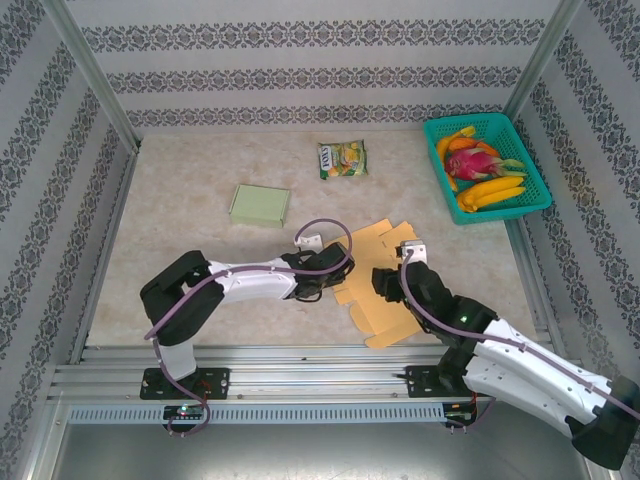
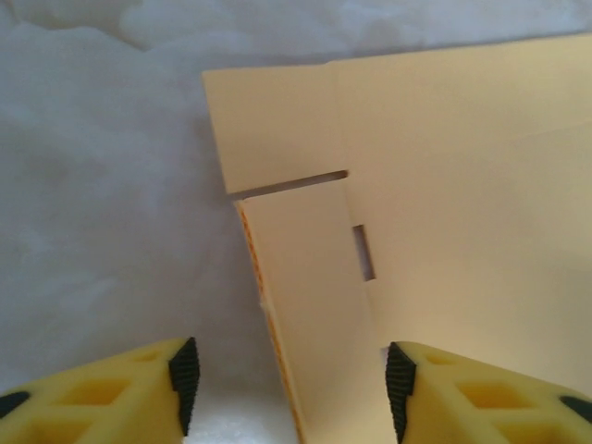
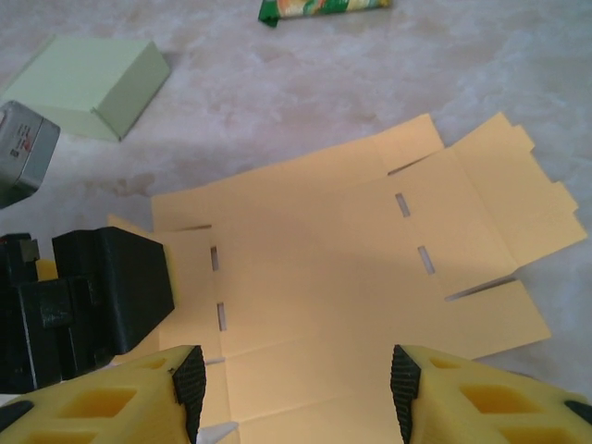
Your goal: Fold the paper box
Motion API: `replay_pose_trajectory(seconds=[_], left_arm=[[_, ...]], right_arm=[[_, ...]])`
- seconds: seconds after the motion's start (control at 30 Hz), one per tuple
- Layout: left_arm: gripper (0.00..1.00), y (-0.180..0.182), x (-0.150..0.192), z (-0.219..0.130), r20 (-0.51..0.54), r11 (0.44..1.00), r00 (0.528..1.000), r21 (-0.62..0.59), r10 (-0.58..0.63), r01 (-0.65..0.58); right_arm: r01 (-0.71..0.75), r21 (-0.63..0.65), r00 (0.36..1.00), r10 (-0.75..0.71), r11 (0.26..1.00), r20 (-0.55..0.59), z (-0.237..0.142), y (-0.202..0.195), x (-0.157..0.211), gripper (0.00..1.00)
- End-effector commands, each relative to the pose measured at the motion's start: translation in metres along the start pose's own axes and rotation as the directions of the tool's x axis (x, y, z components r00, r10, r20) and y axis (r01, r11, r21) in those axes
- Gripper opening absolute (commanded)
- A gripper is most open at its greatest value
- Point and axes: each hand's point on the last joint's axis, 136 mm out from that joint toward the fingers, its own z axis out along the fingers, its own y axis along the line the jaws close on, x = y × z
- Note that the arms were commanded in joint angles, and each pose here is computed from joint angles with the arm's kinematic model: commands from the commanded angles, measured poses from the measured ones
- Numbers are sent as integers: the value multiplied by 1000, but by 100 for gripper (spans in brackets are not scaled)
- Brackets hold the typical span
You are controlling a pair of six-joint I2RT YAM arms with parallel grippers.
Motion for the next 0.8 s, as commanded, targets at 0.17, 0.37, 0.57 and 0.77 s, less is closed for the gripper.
replay_pose_trajectory(seconds=[0.17, 0.37, 0.57, 0.77], left_arm=[[0, 4, -24, -7, 125, 996, 990, -66, 66, -58], [0, -17, -84, -52, 358, 961, 900, 21, 250, -275], [0, -17, -128, -109, 627, 868, 703, 84, 336, -490], [0, 28, -165, -129, 723, 858, 623, 82, 299, -507]], right_arm=[[17, -14, 1000, -17, 1000, -5, 2, 5, -4, 58], [118, -39, 992, -116, 992, 44, 1, 12, -18, 64], [172, -54, 980, -166, 984, 106, -8, 23, -50, 65], [295, -141, 946, -268, 945, 185, -15, 57, -100, 65]])
